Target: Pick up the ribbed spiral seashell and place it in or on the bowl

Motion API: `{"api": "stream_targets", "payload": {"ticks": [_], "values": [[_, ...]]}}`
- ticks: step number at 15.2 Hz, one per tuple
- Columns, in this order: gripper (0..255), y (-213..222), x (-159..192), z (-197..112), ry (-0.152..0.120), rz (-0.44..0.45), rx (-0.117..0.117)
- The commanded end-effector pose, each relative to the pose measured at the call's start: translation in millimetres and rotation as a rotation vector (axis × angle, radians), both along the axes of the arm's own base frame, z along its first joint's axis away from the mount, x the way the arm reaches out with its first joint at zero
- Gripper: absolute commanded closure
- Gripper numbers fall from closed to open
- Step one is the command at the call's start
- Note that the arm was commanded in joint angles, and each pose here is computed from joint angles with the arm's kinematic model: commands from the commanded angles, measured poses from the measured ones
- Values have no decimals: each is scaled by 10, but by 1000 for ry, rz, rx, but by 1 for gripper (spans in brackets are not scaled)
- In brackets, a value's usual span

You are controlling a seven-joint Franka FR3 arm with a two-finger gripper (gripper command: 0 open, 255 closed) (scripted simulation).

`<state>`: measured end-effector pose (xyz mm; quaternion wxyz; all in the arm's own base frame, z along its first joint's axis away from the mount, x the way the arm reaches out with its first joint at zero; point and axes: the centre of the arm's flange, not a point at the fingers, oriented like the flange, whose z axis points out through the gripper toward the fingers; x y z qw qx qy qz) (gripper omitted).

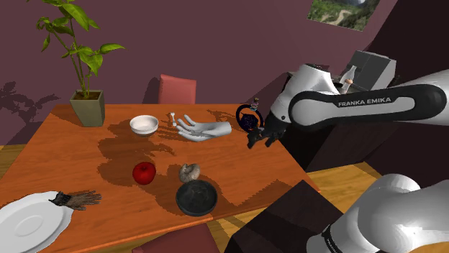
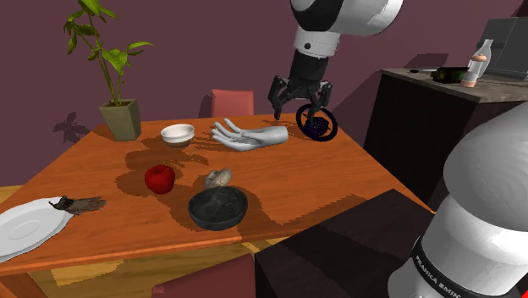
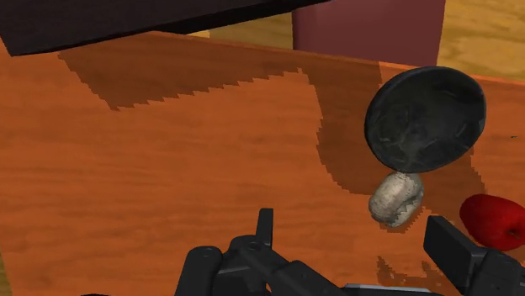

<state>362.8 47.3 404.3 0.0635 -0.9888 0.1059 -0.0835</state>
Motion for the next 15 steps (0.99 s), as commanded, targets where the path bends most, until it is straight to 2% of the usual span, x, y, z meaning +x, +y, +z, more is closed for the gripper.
{"api": "stream_targets", "payload": {"ticks": [1,15], "values": [[0,80,85,-216,-20,-34,19],[0,804,903,-1582,-127,-248,149]]}}
